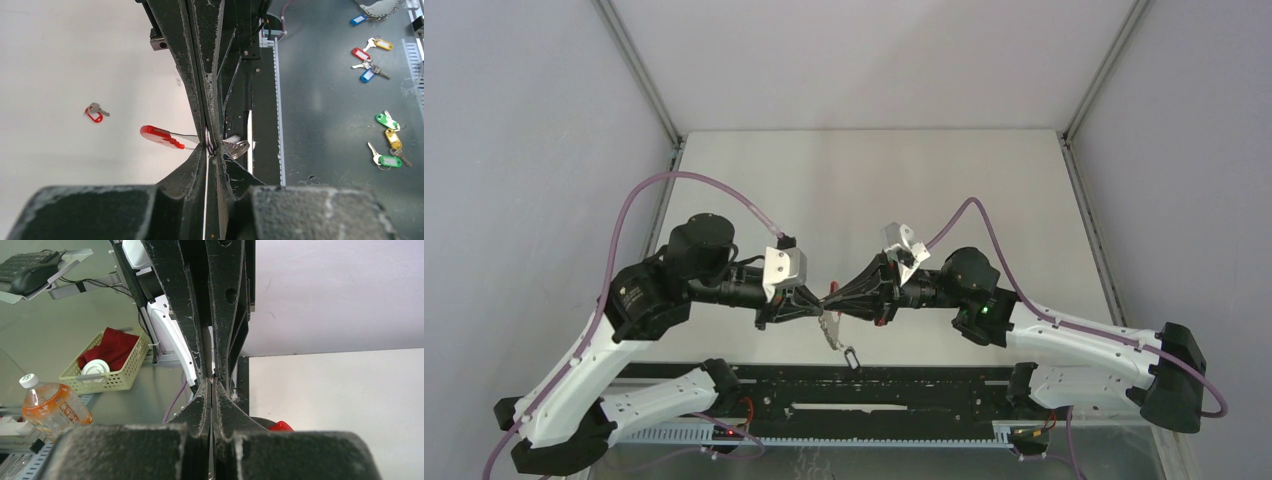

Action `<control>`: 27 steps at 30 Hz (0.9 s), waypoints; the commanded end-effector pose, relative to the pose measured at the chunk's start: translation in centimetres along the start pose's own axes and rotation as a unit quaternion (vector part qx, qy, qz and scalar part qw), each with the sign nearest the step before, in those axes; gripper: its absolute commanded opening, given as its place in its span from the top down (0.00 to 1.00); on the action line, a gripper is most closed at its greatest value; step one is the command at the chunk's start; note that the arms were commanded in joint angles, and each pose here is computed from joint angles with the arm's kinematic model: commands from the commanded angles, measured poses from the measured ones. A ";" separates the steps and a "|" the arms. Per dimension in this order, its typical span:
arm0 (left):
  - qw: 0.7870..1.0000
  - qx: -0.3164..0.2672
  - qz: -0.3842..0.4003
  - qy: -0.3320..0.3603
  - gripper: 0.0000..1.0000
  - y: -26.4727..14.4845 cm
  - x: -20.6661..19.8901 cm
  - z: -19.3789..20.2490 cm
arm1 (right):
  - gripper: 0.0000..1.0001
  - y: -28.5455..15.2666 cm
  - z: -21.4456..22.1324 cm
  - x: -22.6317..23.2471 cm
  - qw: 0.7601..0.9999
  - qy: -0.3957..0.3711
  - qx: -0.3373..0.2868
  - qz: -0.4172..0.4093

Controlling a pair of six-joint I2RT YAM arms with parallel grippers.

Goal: Put the keys on the keyring
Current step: Adjust the keyring.

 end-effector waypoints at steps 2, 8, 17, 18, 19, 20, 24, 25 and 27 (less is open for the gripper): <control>0.999 -0.031 -0.001 0.018 0.90 0.1 0.1 -1.2 | 0.99 0.6 -2.4 0.3 0.999 -0.004 -0.036 -0.020; 0.999 -0.023 -0.009 0.025 1.00 0.0 0.4 -0.6 | 0.80 0.6 -2.4 0.6 0.999 0.003 -0.034 -0.034; 0.999 -0.002 -0.020 0.033 1.00 0.1 0.8 -0.1 | 0.50 -1.1 -3.4 0.0 0.999 -0.017 0.027 -0.042; 0.999 0.001 -0.020 0.039 1.00 0.1 0.8 0.1 | 0.49 -1.3 -3.5 -0.2 0.998 -0.021 0.039 -0.040; 0.999 0.005 -0.022 0.043 1.00 0.1 0.9 0.2 | 0.47 -1.3 -3.9 -0.4 0.998 -0.027 0.047 -0.037; 0.998 0.009 -0.026 0.049 1.00 0.0 1.0 0.3 | 0.46 -1.4 -4.1 -0.7 0.997 -0.034 0.057 -0.032; 0.995 0.019 -0.031 0.095 1.00 -0.3 1.1 0.7 | 0.44 -1.5 -3.7 -1.5 0.993 -0.049 0.107 -0.013; 0.993 0.024 -0.033 0.108 1.00 -0.4 1.2 0.8 | 0.44 -1.5 -3.6 -1.6 0.992 -0.046 0.119 -0.010; 0.990 0.035 -0.035 0.131 1.00 -0.4 1.3 1.0 | 0.45 -1.5 -3.4 -1.7 0.989 -0.063 0.133 -0.012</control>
Point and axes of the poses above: each gripper's point midway between its finger pads, its own y axis out along the fingers, its own x axis along the line the jaws close on, z = x × y, the point moved 8 cm from there along -y, back along the fingers, and after that the axes turned 12 degrees about -y, right-handed, at the moved point
